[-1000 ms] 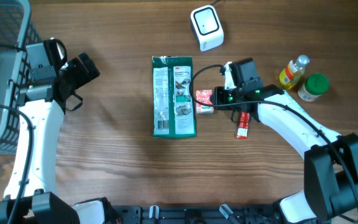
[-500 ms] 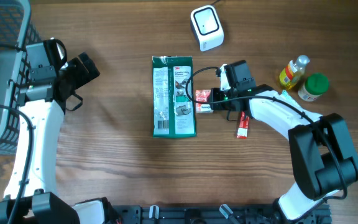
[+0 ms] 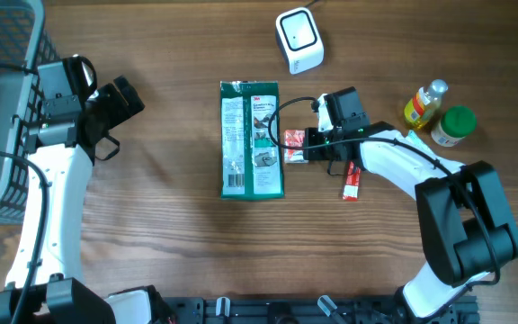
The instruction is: Scan the item barcode
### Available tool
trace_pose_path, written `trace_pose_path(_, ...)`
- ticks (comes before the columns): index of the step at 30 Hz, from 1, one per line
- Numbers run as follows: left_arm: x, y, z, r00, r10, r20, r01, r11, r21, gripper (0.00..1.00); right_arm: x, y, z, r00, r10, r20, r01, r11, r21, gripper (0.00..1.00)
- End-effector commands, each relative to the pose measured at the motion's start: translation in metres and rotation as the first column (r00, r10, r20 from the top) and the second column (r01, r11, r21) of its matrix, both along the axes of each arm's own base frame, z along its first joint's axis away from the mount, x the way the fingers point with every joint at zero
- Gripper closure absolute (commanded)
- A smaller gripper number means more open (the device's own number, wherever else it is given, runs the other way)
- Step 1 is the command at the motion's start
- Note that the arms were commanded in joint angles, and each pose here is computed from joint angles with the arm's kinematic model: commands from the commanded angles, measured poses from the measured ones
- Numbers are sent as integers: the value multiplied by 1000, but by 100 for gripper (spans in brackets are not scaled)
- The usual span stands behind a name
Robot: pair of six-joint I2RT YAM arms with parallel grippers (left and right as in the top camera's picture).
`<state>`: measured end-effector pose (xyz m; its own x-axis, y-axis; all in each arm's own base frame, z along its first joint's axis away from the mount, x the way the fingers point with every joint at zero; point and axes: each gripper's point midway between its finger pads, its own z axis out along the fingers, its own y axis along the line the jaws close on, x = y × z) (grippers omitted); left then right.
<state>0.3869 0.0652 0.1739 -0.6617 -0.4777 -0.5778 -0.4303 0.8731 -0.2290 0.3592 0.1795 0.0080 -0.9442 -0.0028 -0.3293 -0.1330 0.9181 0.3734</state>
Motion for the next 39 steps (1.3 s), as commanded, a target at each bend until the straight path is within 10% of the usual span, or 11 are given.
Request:
trace_pose_path(1,2,1,6,1000,8,19,-8,1000,-6,0,6,1,17,995,80,55,-79,996,-28,96)
trace_pose_path(10,2,1,6,1000,8,19,-8,1000,-6,0,30,2,141,859,295,418,-251,955,-158,96)
trace_pose_path(24,2,1,6,1000,8,19,-8,1000,-6,0,81,-28,286,672,405,619,-22,847,-531,96)
trace_pose_path(39,2,1,6,1000,8,19,-8,1000,-6,0,187,-11,187,570,709,416,10,501,-866,96)
